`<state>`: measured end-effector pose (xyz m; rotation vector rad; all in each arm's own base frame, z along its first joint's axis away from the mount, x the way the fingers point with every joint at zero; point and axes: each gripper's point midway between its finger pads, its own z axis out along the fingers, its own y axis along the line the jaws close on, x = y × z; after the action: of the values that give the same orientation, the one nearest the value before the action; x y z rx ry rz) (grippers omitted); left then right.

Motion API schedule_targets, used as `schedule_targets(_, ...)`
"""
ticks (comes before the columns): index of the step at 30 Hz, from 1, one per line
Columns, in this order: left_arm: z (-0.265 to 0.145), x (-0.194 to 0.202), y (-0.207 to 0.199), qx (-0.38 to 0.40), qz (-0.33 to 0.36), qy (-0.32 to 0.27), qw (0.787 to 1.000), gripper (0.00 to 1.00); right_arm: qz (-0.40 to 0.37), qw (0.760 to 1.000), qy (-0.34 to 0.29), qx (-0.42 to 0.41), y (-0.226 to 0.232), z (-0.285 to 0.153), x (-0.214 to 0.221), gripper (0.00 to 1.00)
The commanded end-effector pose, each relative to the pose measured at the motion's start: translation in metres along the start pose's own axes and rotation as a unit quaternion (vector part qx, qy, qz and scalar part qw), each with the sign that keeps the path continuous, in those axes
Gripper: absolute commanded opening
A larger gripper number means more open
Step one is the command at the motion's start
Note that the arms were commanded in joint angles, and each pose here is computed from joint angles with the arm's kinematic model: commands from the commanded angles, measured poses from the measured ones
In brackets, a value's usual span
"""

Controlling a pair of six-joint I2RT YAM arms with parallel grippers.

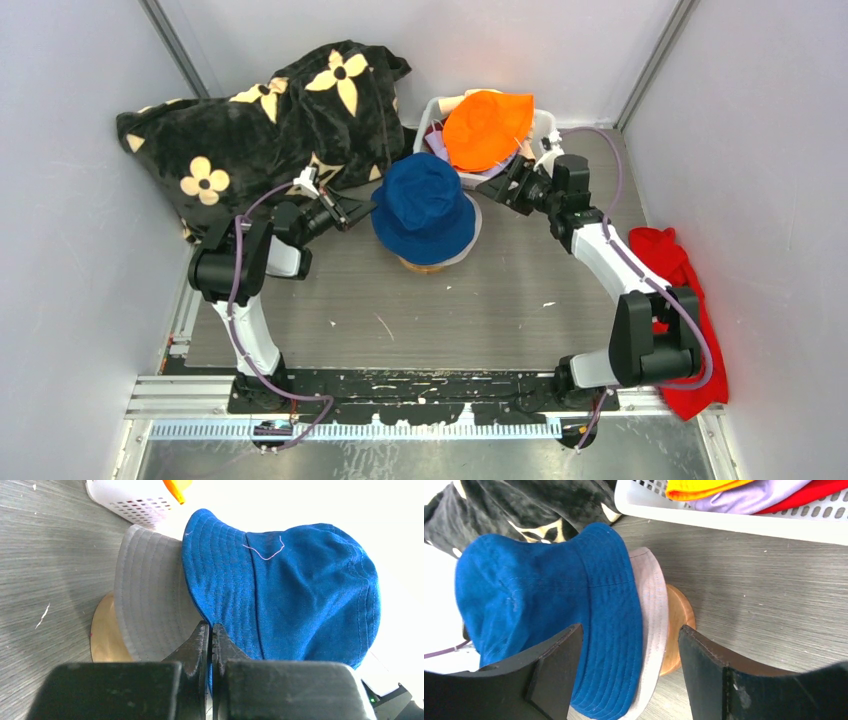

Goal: Stack the hats

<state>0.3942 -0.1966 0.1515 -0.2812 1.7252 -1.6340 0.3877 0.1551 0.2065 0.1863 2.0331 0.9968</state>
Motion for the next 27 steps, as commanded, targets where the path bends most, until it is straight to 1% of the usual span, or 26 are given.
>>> schedule_targets(1, 0.005, -0.014, -0.019, 0.034, 0.034, -0.010, 0.999, 0.00, -0.025, 1.000, 0.000, 0.001, 0.000, 0.007, 0.003, 0.74)
schedule_targets(7, 0.011, -0.015, -0.025, 0.042, 0.036, -0.009, 0.998, 0.00, -0.025, 0.999, 0.027, 0.007, -0.005, 0.022, 0.023, 0.74)
schedule_targets(16, 0.014, 0.002, -0.005, 0.025, 0.022, 0.008, 0.999, 0.00, -0.018, 0.998, 0.061, 0.028, -0.022, 0.038, 0.054, 0.74)
schedule_targets(22, 0.009, 0.011, 0.009, 0.009, 0.013, 0.013, 1.000, 0.00, -0.018, 0.997, 0.065, 0.028, -0.022, 0.039, 0.058, 0.74)
schedule_targets(25, 0.009, 0.006, -0.002, 0.018, 0.022, 0.008, 1.000, 0.00, -0.022, 0.998, 0.056, 0.026, -0.017, 0.037, 0.051, 0.74)
schedule_targets(27, 0.010, 0.001, -0.012, 0.024, 0.026, 0.005, 0.999, 0.04, -0.028, 0.998, 0.045, 0.029, -0.012, 0.035, 0.043, 0.74)
